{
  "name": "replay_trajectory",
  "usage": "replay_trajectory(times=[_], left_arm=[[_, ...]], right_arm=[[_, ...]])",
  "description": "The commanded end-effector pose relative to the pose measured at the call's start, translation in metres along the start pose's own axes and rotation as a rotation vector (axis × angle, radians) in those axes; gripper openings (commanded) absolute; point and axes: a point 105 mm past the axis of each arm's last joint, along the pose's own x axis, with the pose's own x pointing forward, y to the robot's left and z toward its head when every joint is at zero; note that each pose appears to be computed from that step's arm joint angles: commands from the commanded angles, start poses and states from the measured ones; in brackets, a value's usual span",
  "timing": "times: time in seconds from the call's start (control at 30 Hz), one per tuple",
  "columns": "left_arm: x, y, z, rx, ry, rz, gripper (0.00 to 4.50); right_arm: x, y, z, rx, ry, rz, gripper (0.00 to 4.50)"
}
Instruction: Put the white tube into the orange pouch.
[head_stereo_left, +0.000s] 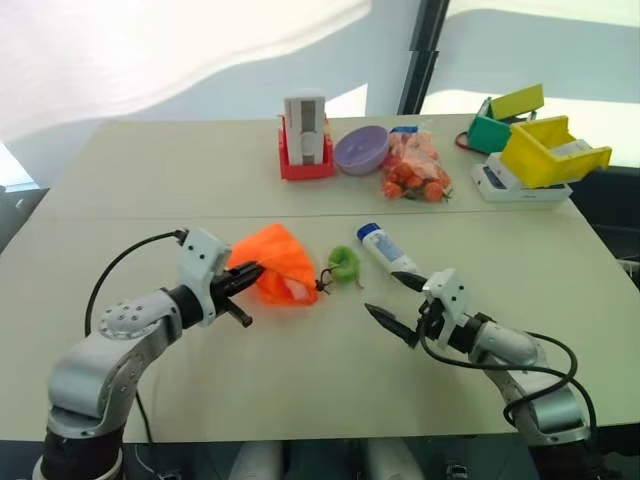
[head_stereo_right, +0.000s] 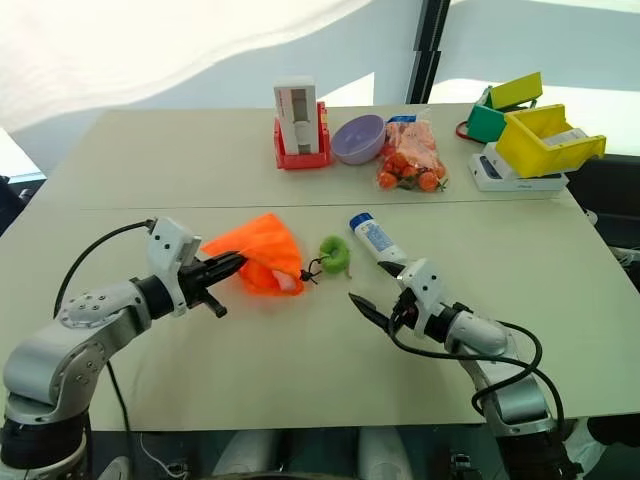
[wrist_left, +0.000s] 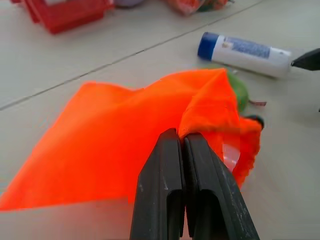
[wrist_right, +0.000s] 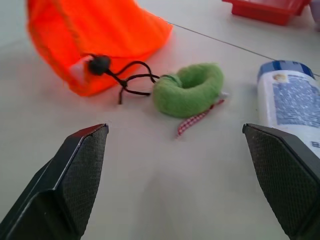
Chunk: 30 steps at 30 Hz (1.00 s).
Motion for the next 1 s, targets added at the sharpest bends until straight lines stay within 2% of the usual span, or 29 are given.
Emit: replay_trajectory(times=[0.03, 0.13, 0.37, 0.6, 0.73, 0.83, 0.9, 1.0], left_arm=[[-0.009, -0.007, 0.001, 0.047, -0.013, -0.043, 0.1], [-0.013, -0.004, -0.016, 0.052, 0.027, -0.033, 0.1], [-0.006, 0.003, -0.03, 0.02, -0.012, 0.017, 0.1], [0.003, 0.004, -0.029, -0.034, -0.104, 0.073, 0.1], [0.005, 0.001, -0.032, -0.027, -0.098, 0.065, 0.1], [0.005, -0.001, -0.034, -0.027, -0.098, 0.064, 0.0], [0.005, -0.001, -0.033, -0.033, -0.1, 0.065, 0.0], [0.007, -0.004, -0.03, -0.032, -0.104, 0.063, 0.0]], right_arm=[[-0.005, -0.021, 0.009, -0.016, -0.022, -0.079, 4.5], [-0.004, -0.038, 0.009, -0.004, -0.016, -0.143, 4.5], [0.005, -0.058, -0.002, 0.001, 0.043, -0.209, 4.5], [0.01, -0.062, -0.012, 0.124, 0.035, -0.236, 4.5], [0.011, -0.059, -0.012, 0.131, 0.028, -0.224, 4.5], [0.01, -0.057, -0.011, 0.134, 0.018, -0.22, 3.61], [0.009, -0.056, -0.01, 0.122, 0.018, -0.218, 2.67], [0.008, -0.054, -0.01, 0.109, 0.02, -0.213, 2.67]])
